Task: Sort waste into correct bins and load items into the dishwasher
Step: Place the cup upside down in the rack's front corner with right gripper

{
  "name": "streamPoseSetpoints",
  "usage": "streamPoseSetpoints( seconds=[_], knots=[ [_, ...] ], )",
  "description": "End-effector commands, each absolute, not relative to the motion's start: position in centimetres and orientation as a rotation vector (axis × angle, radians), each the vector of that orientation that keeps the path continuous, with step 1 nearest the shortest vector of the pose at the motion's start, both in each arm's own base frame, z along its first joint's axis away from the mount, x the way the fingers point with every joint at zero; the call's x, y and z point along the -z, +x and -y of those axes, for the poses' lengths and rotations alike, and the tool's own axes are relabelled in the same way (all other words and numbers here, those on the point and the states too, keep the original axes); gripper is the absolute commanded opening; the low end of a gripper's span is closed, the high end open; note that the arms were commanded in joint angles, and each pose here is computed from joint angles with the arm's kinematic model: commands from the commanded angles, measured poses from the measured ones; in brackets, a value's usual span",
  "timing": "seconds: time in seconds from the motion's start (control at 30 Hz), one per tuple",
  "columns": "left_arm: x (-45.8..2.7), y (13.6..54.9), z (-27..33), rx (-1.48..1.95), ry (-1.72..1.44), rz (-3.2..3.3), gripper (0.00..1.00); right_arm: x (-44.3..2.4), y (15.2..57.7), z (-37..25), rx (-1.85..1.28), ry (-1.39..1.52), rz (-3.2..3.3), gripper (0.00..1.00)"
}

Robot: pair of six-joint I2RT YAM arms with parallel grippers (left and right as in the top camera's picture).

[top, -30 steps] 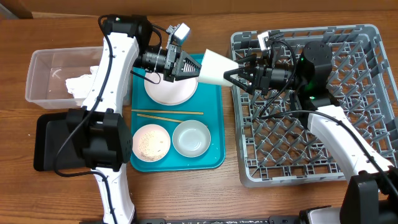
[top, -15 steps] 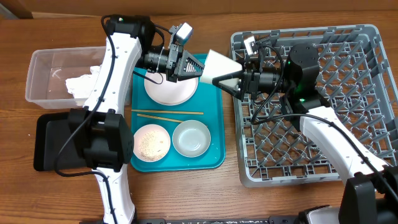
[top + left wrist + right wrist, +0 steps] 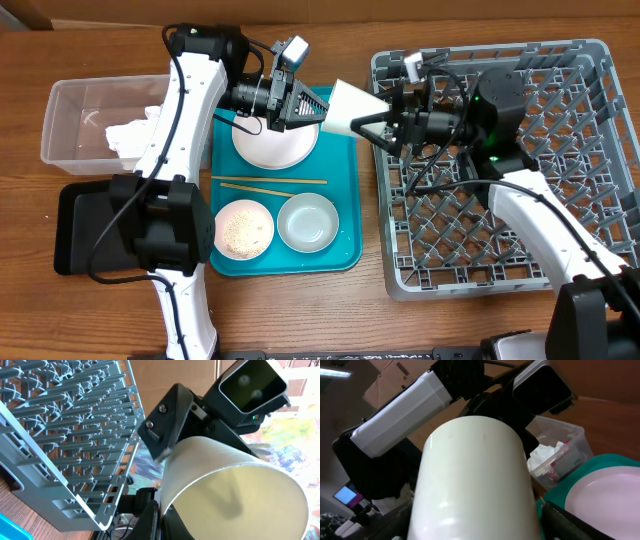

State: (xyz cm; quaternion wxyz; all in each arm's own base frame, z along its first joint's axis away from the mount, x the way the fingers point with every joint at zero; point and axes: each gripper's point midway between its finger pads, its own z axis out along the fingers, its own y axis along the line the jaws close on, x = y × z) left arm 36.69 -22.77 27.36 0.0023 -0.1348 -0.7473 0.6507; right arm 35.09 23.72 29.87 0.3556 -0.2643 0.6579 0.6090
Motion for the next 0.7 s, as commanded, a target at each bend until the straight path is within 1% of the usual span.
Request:
streamPoseSetpoints(
  seconds=[0.0, 0.13, 0.2, 0.27, 0.3, 0.33, 0.37, 0.4, 0.43, 0.53, 0.57, 0.6, 0.67],
  knots=[
    [-28.1, 36.6, 23.0, -2.064, -0.45, 2.338, 0.04, -30.7, 35.1, -23.7, -1.564, -0.705, -1.674, 0.73],
    [-28.1, 36.6, 23.0, -2.063, -0.45, 2.339, 0.04, -30.7, 35.2, -23.7, -1.563, -0.705, -1.673, 0.6],
    [-28.0, 36.6, 23.0, -2.061, -0.452, 2.341, 0.08, -30.7, 35.2, -23.7, -1.562, -0.703, -1.673, 0.58],
    [-27.9, 36.6, 23.0, -2.054, -0.454, 2.346, 0.26, -30.8, 35.2, -23.5, -1.562, -0.702, -1.67, 0.56],
    [-27.9, 36.6, 23.0, -2.051, -0.458, 2.35, 0.42, -31.0, 35.3, -23.3, -1.571, -0.684, -1.676, 0.55],
    [-27.9, 36.7, 22.9, -2.052, -0.461, 2.352, 0.53, -31.0, 35.4, -23.1, -1.579, -0.669, -1.685, 0.55],
    [-27.8, 36.8, 22.9, -2.056, -0.469, 2.357, 0.6, -31.1, 35.6, -22.7, -1.597, -0.631, -1.706, 0.55],
    [-27.8, 37.0, 22.8, -2.063, -0.477, 2.365, 0.64, -31.2, 35.7, -22.2, -1.611, -0.607, -1.719, 0.53],
    [-27.8, 37.2, 22.6, -2.07, -0.485, 2.373, 0.66, -31.4, 35.8, -21.7, -1.619, -0.591, -1.727, 0.52],
    [-27.6, 38.4, 21.7, -2.095, -0.524, 2.421, 0.7, -31.6, 36.0, -20.1, -1.623, -0.521, -1.763, 0.52],
    [-27.4, 39.0, 21.2, -2.099, -0.547, 2.455, 0.72, -31.7, 36.0, -19.6, -1.621, -0.499, -1.776, 0.52],
    [-27.1, 39.6, 20.5, -2.091, -0.575, 2.5, 0.77, -31.9, 35.9, -19.1, -1.612, -0.482, -1.787, 0.56],
    [-26.2, 41.0, 19.3, -2.047, -0.633, 2.603, 0.81, -31.8, 35.6, -18.7, -1.591, -0.453, -1.813, 0.6]
  ],
)
